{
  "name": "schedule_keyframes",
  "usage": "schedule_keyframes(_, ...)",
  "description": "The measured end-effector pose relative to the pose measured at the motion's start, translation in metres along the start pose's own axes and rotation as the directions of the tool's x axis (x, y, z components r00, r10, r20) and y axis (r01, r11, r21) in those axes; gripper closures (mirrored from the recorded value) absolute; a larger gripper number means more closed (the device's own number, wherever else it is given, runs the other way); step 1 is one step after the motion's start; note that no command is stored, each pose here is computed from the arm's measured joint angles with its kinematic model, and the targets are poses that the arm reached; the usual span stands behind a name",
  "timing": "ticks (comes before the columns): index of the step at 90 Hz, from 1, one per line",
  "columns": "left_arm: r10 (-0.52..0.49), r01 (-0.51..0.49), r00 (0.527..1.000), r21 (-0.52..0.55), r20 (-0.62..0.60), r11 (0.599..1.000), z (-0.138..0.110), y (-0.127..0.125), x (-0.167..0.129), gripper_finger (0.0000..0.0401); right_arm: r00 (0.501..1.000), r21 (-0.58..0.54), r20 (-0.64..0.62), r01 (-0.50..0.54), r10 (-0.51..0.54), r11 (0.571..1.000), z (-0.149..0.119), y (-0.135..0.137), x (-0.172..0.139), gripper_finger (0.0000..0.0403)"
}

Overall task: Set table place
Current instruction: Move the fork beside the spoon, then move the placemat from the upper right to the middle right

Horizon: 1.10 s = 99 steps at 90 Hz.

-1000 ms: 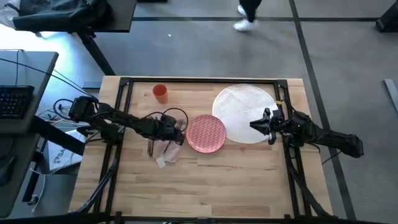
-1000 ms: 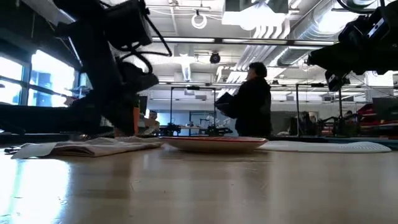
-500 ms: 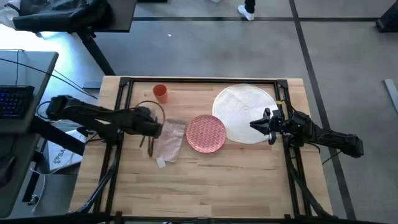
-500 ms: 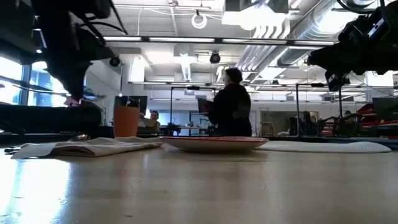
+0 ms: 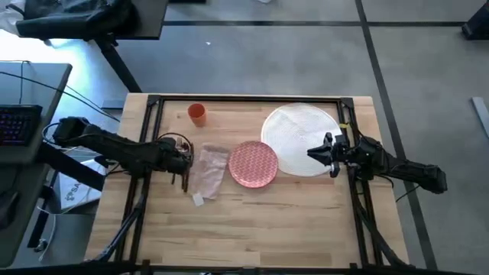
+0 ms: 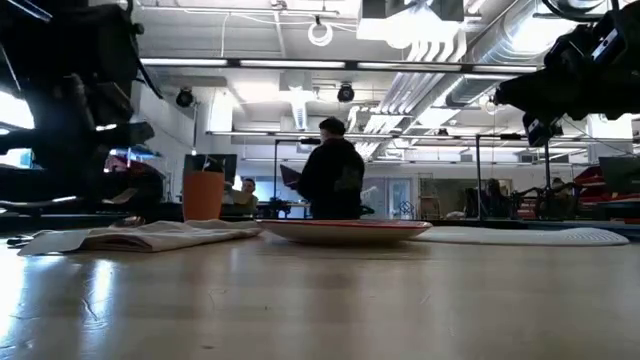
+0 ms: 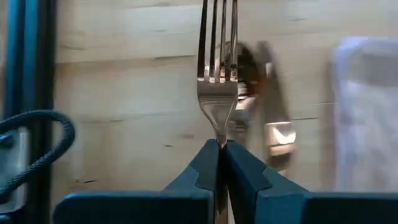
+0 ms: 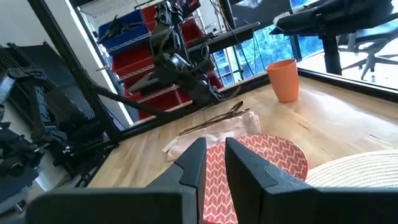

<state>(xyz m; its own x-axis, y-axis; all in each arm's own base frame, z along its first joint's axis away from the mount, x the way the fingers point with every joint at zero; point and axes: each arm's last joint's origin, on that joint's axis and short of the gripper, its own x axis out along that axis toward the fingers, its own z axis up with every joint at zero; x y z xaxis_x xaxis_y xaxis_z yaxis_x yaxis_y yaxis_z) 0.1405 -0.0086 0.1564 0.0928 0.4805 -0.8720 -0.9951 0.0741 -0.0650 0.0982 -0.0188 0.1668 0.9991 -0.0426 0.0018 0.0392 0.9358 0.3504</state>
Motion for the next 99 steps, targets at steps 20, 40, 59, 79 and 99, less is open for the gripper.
schedule_keyframes(20, -0.025, 0.025, 1.0, -0.043, -0.012, 0.999, -0.007, 0.005, 0.016, 0.0401, 1.0, 0.0, 0.001, -0.001, 0.001, 1.0, 0.0, 0.0, 0.0, 0.0365)
schedule_keyframes(40, -0.006, 0.005, 1.0, -0.066, -0.013, 0.998, -0.011, 0.013, 0.025, 0.0398, 1.0, 0.0, 0.0, 0.0, 0.0, 1.0, 0.0, 0.0, 0.0, 0.0365)
schedule_keyframes(59, -0.004, 0.003, 1.0, -0.074, -0.018, 0.997, -0.011, 0.013, 0.025, 0.0366, 1.0, 0.0, 0.0, -0.001, 0.001, 1.0, 0.0, 0.0, 0.0, 0.0365)
schedule_keyframes(79, 0.005, -0.008, 0.999, -0.06, -0.047, 0.998, -0.011, 0.014, 0.023, 0.03, 1.0, 0.0, 0.0, -0.001, 0.001, 1.0, 0.0, 0.0, 0.0, 0.0365)
schedule_keyframes(99, -0.058, 0.057, 0.996, -0.004, -0.063, 0.998, 0.0, 0.0, 0.0, 0.0255, 1.0, 0.0, 0.001, 0.0, 0.0, 1.0, 0.0, 0.0, 0.0, 0.0365)
